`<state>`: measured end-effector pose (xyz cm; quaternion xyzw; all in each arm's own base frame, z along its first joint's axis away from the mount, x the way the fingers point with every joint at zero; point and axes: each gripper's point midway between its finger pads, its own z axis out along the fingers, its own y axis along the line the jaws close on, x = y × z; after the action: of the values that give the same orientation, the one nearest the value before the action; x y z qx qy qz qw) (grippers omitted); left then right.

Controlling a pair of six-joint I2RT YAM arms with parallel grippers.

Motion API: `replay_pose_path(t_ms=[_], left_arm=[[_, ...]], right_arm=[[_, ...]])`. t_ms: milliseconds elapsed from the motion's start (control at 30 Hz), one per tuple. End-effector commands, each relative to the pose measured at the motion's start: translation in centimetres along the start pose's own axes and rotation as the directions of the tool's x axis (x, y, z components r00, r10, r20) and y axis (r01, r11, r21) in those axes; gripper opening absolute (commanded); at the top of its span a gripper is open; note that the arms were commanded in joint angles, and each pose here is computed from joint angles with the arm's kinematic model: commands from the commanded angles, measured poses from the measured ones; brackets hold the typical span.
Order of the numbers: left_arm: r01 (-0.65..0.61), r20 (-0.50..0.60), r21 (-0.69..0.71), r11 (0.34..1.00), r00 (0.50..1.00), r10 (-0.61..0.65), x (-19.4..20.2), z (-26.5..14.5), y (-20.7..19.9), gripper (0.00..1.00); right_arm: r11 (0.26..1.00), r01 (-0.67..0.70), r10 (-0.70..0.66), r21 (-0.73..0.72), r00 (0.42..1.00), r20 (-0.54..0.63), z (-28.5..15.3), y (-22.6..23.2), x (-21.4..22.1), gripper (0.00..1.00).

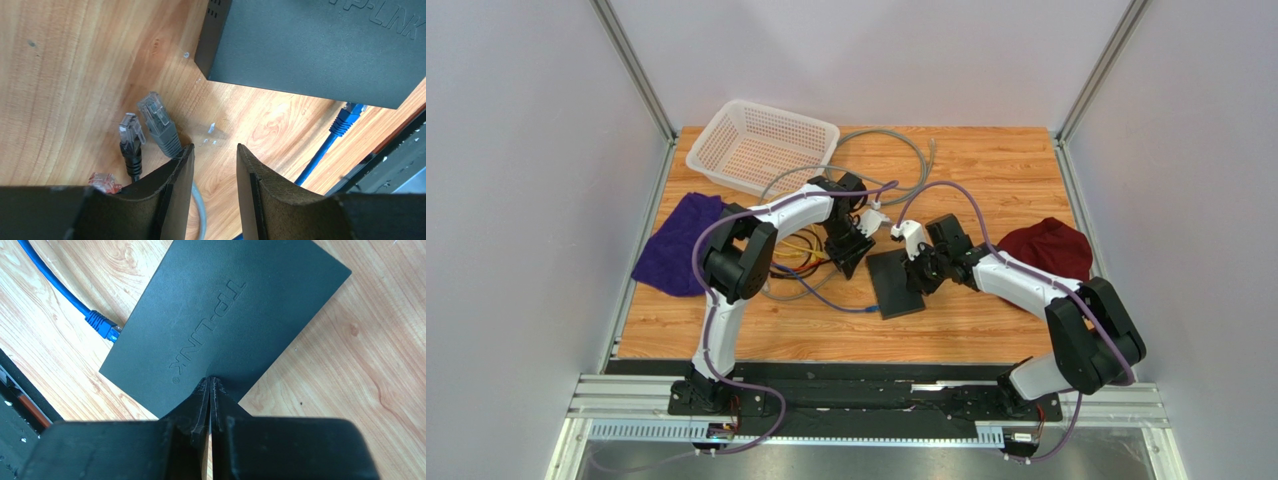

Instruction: Pull the plug from the switch port

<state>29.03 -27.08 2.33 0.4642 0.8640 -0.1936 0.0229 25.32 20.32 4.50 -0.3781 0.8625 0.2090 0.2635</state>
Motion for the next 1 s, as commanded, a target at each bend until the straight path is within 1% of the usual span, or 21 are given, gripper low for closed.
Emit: replay_pose_path(t_ms=[0,33,67,133,233,300,467,533,600,700,967], left_arm=[[-0.068,0.072,0.091,0.993,0.995,0.062,-1.1,0.0,-1.4,0.45],[-0.099,0.126,0.221,0.970,0.989,0.072,-1.5,-0.4,-4.1,0.44],[-0.138,0.150,0.271,0.953,0.984,0.100,-1.5,-0.7,-5.3,0.44],[-0.161,0.197,0.388,0.907,0.976,0.089,-1.6,-1.5,-8.0,0.44],[-0.134,0.179,0.497,0.857,0.983,0.050,-1.1,-1.3,-10.0,0.44],[-0.111,0.158,0.520,0.847,0.987,0.032,-0.9,-0.5,-10.2,0.45],[-0.102,0.151,0.544,0.833,0.988,0.022,-1.1,0.2,-10.3,0.45],[-0.085,0.133,0.544,0.835,0.991,0.014,-1.1,0.9,-10.1,0.45],[-0.081,0.125,0.544,0.835,0.992,0.015,-1.1,1.3,-10.1,0.42],[-0.074,0.107,0.533,0.843,0.994,0.019,-0.9,1.8,-10.0,0.41],[-0.072,0.095,0.528,0.846,0.995,0.025,-0.8,3.2,-10.2,0.43]], right_arm=[[0.999,0.004,-0.002,0.035,0.999,-0.046,-0.5,-0.4,1.9,0.04],[0.999,0.002,0.000,0.036,0.999,-0.047,-0.5,-0.4,2.1,0.04],[0.999,0.000,0.002,0.036,0.999,-0.053,-0.5,-0.3,2.4,0.04],[1.000,0.002,0.000,0.030,0.999,-0.055,-0.6,-0.2,2.7,0.04],[0.999,0.002,0.000,0.033,0.999,-0.051,-0.6,-0.2,2.6,0.04],[1.000,0.002,-0.001,0.028,0.999,-0.048,-0.6,-0.1,2.5,0.04],[0.999,0.008,-0.007,0.031,0.999,-0.044,-0.7,-0.2,2.3,0.04],[0.999,0.010,-0.008,0.034,0.999,-0.041,-0.8,-0.2,2.3,0.04],[0.999,0.011,-0.009,0.036,0.999,-0.039,-1.0,-0.2,2.3,0.05],[0.999,0.016,-0.014,0.040,0.999,-0.040,-1.2,-0.1,2.5,0.05],[0.999,0.016,-0.015,0.038,0.999,-0.043,-1.2,-0.2,2.6,0.05]])
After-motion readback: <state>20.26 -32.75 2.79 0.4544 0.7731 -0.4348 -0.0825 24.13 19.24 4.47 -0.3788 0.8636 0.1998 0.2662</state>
